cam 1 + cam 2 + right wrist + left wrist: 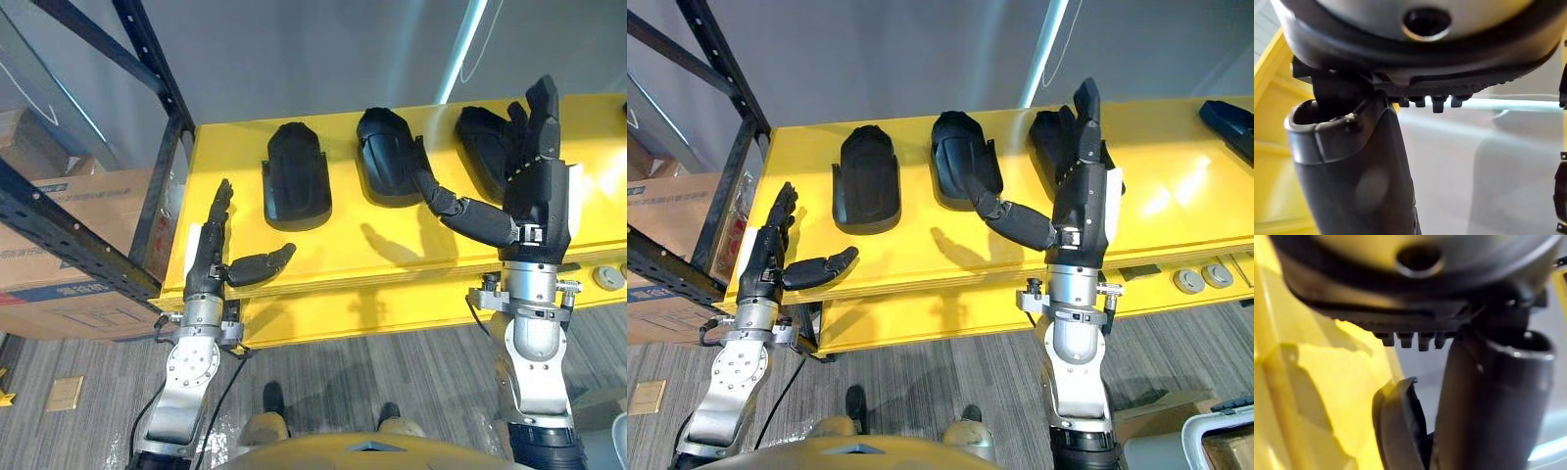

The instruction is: Walk over and take three plastic housings, then place them on the shelf

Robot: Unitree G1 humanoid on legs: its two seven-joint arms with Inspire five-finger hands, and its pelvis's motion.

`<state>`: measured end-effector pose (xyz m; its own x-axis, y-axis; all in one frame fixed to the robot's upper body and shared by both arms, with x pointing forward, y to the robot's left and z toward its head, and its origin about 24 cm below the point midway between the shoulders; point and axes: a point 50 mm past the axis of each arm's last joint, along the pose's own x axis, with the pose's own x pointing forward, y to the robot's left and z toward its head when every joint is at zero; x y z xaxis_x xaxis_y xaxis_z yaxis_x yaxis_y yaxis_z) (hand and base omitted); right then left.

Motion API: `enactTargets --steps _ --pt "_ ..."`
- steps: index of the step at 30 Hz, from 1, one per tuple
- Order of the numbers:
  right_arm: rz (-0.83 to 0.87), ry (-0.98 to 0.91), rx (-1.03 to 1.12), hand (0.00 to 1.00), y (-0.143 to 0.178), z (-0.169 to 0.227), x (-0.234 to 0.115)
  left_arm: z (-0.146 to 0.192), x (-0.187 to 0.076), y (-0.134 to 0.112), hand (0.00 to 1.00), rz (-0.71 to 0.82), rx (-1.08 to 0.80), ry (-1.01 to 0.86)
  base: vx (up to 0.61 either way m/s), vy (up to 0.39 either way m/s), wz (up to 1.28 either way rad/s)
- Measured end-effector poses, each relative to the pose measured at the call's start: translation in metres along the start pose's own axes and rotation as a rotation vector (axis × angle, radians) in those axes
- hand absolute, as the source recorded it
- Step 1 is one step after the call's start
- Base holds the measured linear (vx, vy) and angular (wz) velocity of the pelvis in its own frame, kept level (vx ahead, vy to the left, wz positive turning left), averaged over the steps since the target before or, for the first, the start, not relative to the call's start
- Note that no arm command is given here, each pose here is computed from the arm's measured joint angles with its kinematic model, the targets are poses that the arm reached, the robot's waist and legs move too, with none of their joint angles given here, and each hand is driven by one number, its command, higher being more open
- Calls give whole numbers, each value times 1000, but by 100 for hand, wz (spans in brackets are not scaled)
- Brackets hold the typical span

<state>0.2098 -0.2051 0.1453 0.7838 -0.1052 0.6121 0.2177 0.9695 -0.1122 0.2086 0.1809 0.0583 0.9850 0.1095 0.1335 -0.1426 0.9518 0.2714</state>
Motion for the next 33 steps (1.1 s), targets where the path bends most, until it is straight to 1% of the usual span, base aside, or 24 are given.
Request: enactTargets --steps 3,17,25,29,33 --pt "-19 11 -1 100 -2 -1 -2 -11 6 -2 100 19 16 56 18 -8 -14" --pt "-12 57 6 100 -3 -5 -8 -23 38 -1 100 198 64 114 -34 -5 -13" --pt "11 92 39 100 0 -9 -8 -21 53 -1 100 245 73 107 6 -1 -4" --pt "49 108 66 100 8 -11 -8 -22 59 0 100 271 80 111 0 0 0" --pt "59 85 80 100 13 -9 -1 -16 70 2 100 299 73 91 -32 2 -5"
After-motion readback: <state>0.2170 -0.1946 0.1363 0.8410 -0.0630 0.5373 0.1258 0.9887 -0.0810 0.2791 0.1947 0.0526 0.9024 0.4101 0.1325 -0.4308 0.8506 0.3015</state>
